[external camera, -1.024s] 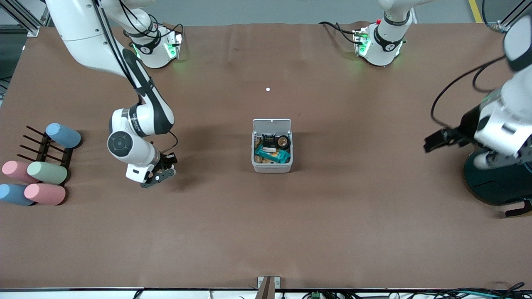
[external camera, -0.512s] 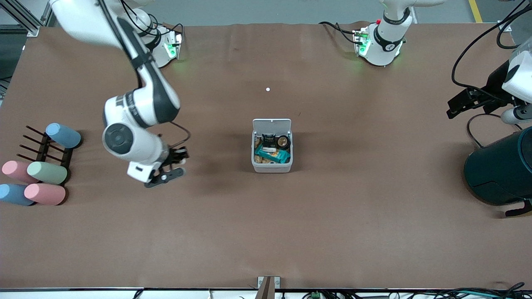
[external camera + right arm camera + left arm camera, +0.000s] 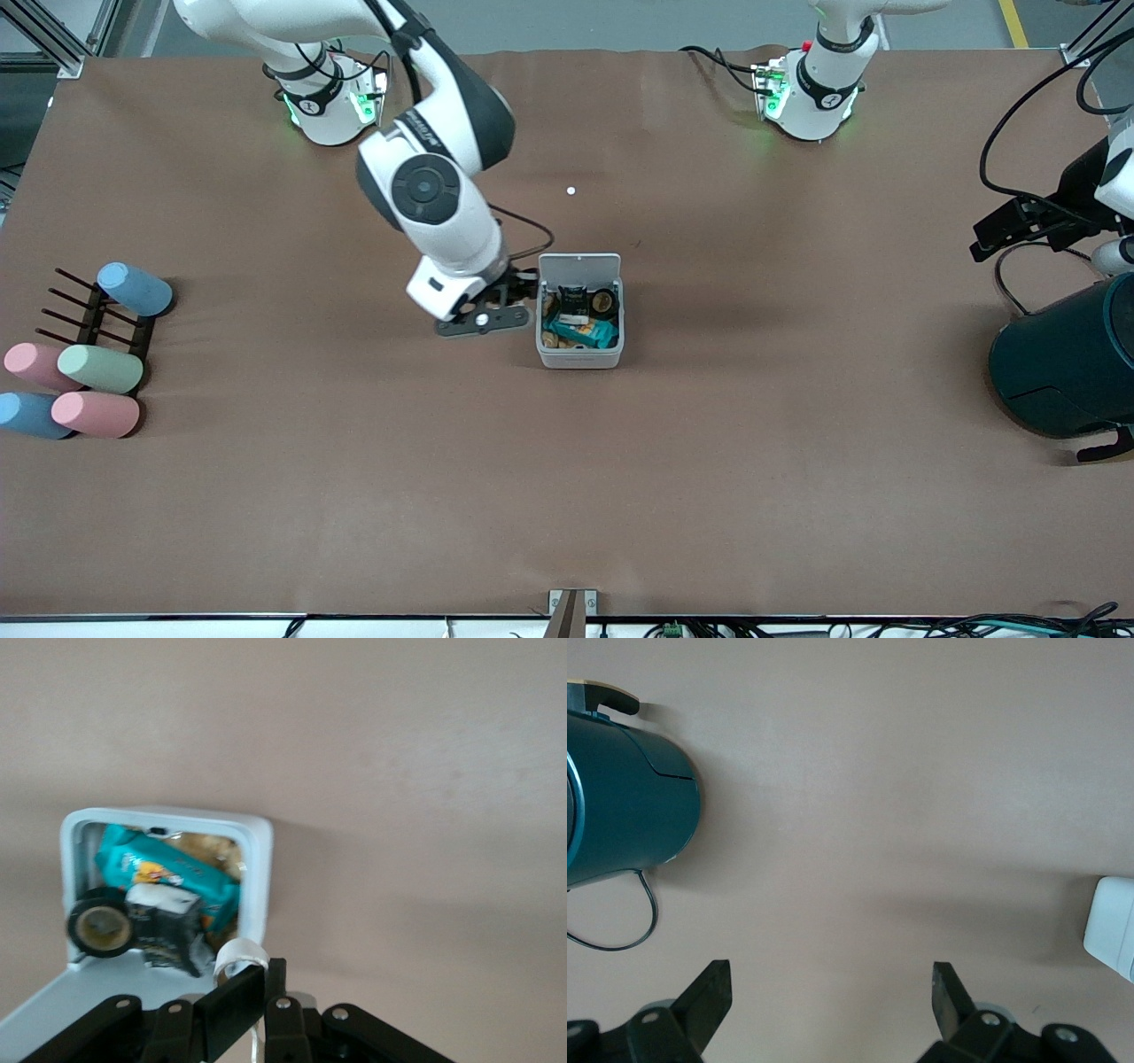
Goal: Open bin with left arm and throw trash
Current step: 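Carry the earphones over the bin with the right gripper, then lower the earphones into the bin and open the right gripper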
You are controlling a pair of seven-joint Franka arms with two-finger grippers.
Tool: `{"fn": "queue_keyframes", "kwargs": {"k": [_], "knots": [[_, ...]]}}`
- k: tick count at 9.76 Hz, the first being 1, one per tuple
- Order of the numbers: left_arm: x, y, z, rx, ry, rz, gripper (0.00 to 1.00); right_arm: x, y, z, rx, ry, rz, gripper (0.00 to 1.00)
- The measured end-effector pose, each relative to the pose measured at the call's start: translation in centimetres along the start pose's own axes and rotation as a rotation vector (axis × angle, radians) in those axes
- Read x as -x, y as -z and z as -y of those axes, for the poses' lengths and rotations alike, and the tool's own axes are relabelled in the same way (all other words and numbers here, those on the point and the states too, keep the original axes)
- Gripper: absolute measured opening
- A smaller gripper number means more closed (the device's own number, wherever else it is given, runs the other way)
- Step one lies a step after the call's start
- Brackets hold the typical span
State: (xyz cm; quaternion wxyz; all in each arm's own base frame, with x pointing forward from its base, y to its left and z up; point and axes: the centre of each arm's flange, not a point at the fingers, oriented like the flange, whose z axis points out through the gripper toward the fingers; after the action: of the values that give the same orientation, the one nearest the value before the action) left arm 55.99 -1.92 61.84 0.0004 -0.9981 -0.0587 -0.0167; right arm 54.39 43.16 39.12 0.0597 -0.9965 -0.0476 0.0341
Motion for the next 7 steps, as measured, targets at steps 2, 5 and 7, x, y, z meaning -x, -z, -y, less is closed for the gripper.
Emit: {"fn": "queue_keyframes", "kwargs": {"k": [2, 5, 7], "knots": [[-0.1, 0.3, -0.1, 0.001, -0.019, -0.007, 1.0, 0.0, -1.9, 2.6, -0.022, 0.005, -0.005, 0.07], [-0.2, 0.4, -0.1, 0.001, -0.047, -0.009, 1.0, 1.1, -5.5, 6.2, -0.037, 0.039, -0.014, 0.07], [-0.3, 0.3, 0.0, 0.001, -0.048, -0.008, 1.0, 1.5, -6.3, 7.1, -0.038, 0.04, -0.015, 0.09]]}}
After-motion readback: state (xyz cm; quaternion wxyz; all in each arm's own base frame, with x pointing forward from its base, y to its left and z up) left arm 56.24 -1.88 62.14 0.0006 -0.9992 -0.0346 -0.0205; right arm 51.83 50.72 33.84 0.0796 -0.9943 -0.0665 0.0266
